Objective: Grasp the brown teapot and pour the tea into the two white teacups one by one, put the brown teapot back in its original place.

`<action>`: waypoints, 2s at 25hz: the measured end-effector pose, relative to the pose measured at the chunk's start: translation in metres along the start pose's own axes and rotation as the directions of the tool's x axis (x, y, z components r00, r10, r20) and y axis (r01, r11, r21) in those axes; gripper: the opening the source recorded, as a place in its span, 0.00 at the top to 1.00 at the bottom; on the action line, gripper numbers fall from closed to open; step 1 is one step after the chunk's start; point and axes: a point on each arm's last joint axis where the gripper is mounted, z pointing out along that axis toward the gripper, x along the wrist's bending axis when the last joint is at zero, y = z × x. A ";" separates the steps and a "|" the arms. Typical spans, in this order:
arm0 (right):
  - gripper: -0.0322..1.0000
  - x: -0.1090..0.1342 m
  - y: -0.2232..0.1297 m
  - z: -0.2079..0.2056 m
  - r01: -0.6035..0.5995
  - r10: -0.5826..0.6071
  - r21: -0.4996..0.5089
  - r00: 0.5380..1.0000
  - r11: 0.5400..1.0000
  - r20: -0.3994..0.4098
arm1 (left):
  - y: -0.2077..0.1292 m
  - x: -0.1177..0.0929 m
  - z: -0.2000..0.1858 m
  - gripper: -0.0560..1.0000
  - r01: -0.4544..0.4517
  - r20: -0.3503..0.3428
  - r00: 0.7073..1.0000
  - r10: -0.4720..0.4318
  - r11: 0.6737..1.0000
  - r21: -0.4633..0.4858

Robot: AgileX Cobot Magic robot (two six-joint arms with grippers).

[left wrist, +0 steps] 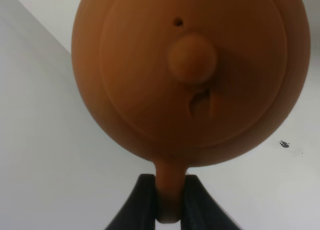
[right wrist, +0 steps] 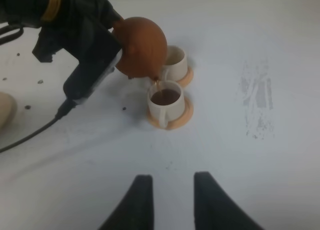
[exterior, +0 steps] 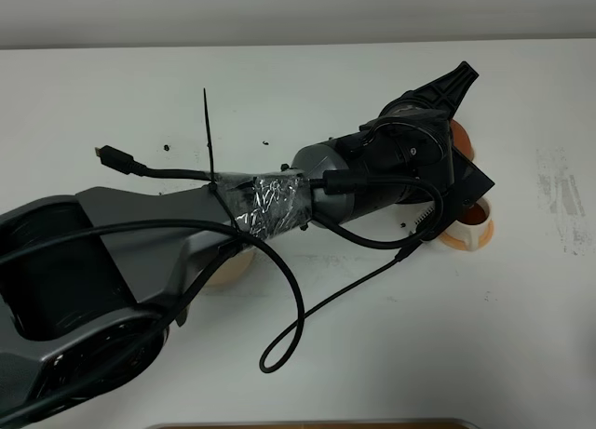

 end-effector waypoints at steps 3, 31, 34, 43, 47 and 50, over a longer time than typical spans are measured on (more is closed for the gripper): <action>0.75 0.000 0.000 0.000 0.000 0.000 0.000 1.000 1.000 0.000 | 0.000 0.000 0.000 0.83 0.000 0.000 1.000 0.000 1.000 0.001; 0.75 0.000 0.000 0.000 0.000 0.000 0.000 1.000 1.000 0.000 | 0.002 -0.003 0.000 0.83 0.054 0.031 0.998 -0.053 0.998 -0.025; 0.75 0.000 0.000 0.000 0.000 0.000 0.000 1.000 1.000 0.000 | 0.001 -0.004 0.000 0.83 0.068 0.044 0.997 -0.067 0.997 -0.023; 0.75 0.000 0.000 0.000 0.000 0.000 0.000 1.000 1.000 0.000 | -0.007 -0.001 -0.006 0.83 0.159 0.062 0.986 -0.157 0.987 -0.023; 0.75 0.000 0.000 0.000 0.000 0.000 0.000 1.000 1.000 0.000 | -0.007 0.000 -0.012 0.83 0.232 0.087 0.970 -0.227 0.972 -0.049; 0.75 0.000 0.000 0.000 0.000 0.000 0.000 1.000 1.000 0.000 | -0.010 0.005 -0.020 0.83 0.284 0.099 0.956 -0.277 0.957 -0.062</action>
